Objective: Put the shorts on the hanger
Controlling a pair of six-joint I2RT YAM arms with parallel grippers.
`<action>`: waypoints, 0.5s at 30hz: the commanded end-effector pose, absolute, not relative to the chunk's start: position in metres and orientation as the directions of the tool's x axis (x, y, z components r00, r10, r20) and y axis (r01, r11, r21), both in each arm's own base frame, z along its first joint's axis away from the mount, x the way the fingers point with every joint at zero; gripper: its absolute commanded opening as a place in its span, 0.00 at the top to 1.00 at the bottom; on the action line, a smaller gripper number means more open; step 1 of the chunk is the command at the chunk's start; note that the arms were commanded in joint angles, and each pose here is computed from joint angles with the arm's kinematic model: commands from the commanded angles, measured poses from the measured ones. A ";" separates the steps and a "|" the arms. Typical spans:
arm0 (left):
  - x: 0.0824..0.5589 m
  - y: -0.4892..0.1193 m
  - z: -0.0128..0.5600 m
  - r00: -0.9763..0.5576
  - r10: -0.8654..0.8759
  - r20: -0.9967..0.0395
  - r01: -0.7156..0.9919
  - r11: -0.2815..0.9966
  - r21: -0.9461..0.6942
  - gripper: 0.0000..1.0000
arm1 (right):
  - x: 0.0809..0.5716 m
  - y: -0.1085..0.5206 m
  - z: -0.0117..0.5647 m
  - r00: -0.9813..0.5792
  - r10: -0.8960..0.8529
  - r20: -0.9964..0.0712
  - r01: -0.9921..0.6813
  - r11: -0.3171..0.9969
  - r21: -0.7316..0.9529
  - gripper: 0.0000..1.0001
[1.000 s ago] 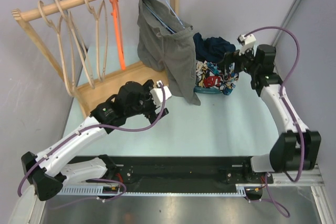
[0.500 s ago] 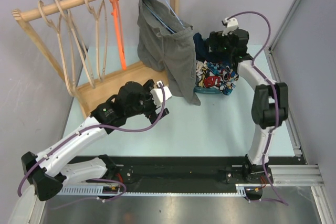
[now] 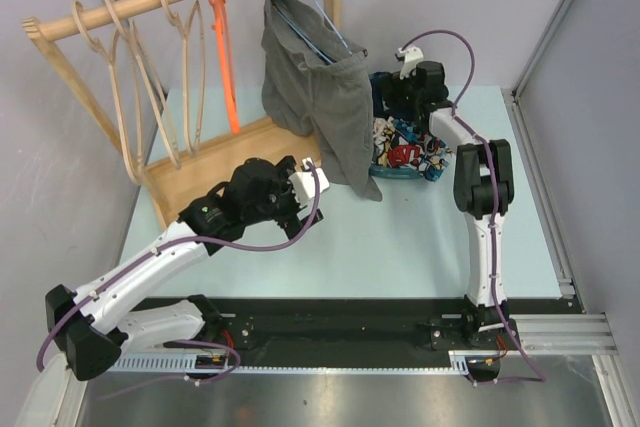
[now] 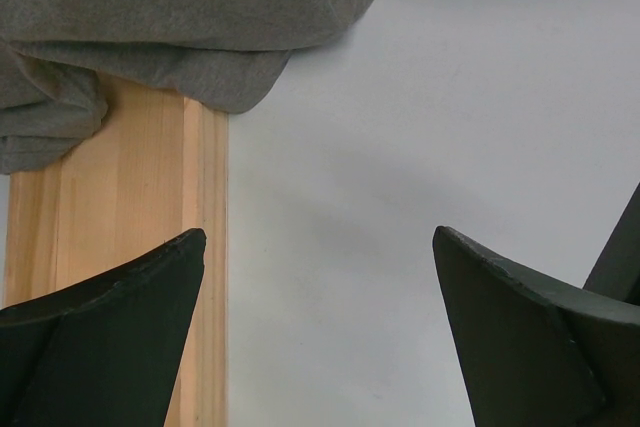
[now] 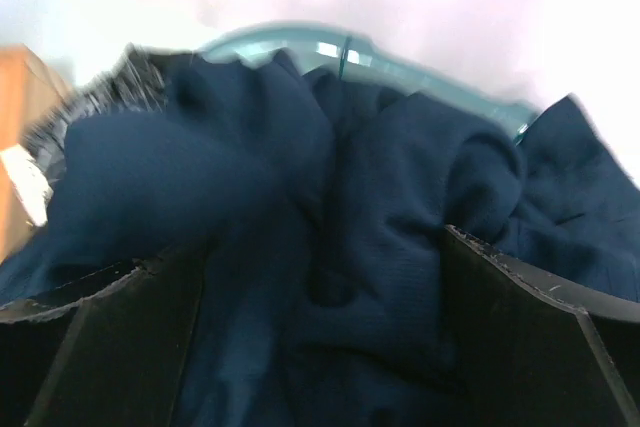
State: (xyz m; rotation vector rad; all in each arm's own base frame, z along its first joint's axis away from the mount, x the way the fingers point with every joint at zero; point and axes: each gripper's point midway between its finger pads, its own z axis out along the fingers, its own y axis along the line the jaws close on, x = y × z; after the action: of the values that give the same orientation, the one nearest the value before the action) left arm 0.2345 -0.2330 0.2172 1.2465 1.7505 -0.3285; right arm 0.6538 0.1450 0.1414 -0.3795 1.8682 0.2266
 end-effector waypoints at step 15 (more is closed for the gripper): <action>0.243 -0.239 0.239 0.001 0.573 -0.819 0.831 0.456 0.320 0.00 | 0.655 0.121 0.346 -0.036 -0.043 -0.998 -0.303 0.952 -0.030 1.00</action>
State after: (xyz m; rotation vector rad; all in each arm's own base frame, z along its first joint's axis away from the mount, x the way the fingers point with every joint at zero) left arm 0.2372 -0.2310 0.2176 1.2513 1.7435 -0.3027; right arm 0.6654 0.1375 0.1882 -0.3786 1.8693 0.1488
